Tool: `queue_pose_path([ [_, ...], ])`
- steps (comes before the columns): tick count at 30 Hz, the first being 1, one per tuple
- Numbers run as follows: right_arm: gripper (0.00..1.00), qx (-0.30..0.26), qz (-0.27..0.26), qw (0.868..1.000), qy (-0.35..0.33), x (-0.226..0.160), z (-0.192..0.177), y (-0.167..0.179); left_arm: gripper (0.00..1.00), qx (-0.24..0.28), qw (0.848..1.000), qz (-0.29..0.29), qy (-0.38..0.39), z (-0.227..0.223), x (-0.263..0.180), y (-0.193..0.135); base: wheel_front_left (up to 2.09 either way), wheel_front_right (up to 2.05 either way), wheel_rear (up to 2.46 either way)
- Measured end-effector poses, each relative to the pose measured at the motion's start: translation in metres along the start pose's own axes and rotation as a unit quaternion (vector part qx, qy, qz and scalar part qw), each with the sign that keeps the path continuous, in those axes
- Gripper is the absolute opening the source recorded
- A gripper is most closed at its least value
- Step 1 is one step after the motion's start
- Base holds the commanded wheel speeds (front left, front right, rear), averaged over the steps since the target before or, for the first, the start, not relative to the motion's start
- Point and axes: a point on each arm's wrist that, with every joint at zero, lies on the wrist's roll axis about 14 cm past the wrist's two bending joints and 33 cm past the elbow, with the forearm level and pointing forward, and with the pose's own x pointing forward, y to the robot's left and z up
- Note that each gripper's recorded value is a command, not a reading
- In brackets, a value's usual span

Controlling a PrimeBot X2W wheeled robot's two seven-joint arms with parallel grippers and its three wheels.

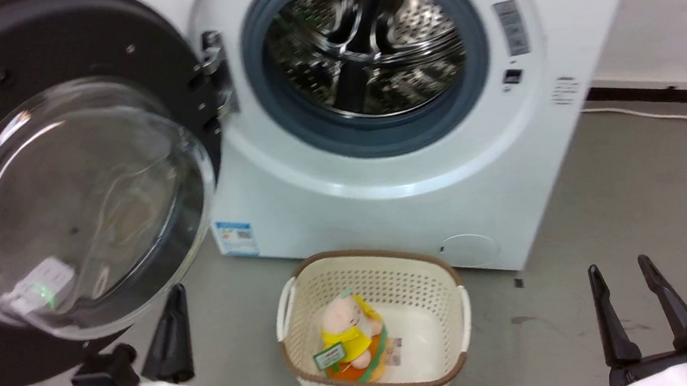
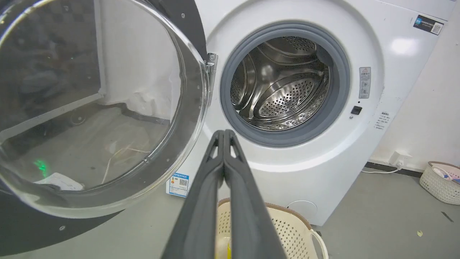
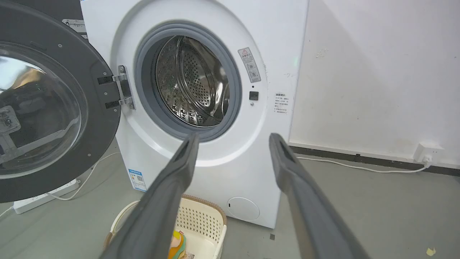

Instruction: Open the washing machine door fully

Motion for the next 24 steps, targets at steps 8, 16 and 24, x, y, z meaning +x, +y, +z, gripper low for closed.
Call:
queue_pose_path([
  [8, 1.0, -0.005, -0.032, 0.999, -0.001, -0.028, 0.005, -0.018, 1.0, 0.0, 0.999, -0.037, 0.016, -0.014, -0.008, -0.037, 0.0, 0.0, 0.0],
  [16, 1.0, -0.006, -0.046, 0.999, 0.004, -0.041, 0.004, -0.024, 1.0, 0.013, 0.996, -0.077, 0.05, -0.036, -0.023, -0.063, 0.0, 0.0, 0.0],
  [24, 1.0, -0.005, -0.049, 0.999, 0.009, -0.043, 0.0, -0.026, 1.0, 0.023, 0.995, -0.082, 0.06, -0.043, -0.027, -0.066, 0.0, 0.0, 0.0],
])
